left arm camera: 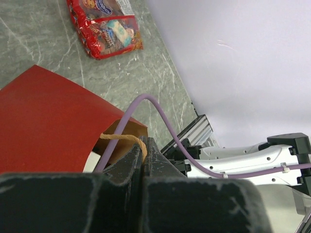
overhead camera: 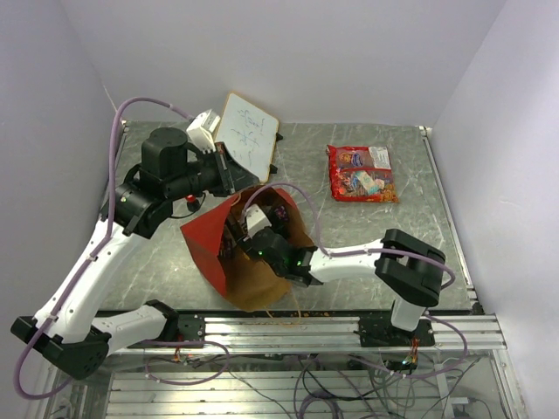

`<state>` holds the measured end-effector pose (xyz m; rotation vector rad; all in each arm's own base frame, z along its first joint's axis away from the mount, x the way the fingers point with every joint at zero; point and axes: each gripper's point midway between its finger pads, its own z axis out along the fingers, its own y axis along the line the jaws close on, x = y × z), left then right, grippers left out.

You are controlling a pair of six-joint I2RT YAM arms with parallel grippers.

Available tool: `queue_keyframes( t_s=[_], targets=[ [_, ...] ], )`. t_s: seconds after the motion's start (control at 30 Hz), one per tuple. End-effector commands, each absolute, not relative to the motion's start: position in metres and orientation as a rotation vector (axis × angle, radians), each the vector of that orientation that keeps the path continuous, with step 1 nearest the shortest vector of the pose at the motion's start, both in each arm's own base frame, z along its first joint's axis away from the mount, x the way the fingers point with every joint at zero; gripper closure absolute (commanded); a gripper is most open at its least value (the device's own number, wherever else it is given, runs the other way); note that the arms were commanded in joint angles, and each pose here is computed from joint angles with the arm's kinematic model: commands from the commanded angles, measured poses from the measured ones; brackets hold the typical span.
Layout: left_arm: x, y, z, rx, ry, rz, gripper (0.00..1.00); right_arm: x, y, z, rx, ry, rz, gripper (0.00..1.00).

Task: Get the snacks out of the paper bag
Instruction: Take out the snack from the paper bag.

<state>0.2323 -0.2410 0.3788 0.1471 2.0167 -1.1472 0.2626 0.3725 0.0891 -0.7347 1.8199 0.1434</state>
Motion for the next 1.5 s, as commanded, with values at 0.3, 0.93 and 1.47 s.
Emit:
queue_keyframes(
  t_s=[0.3,0.93,1.47],
  targets=[
    [0.23,-0.241,0.401,0.201,1.964,-1.14,0.93,0.287,0.395,0.068,-0.705,1.851,0.106,0.3],
    [0.23,-0.221,0.386,0.135,2.021,-1.008,0.93,0.262,0.404,0.094,-0.833,1.863,0.293,1.0],
    [0.232,-0.216,0.383,0.113,2.029,-0.975,0.93,0.175,0.391,0.184,-0.918,1.784,0.829,1.0]
  ],
)
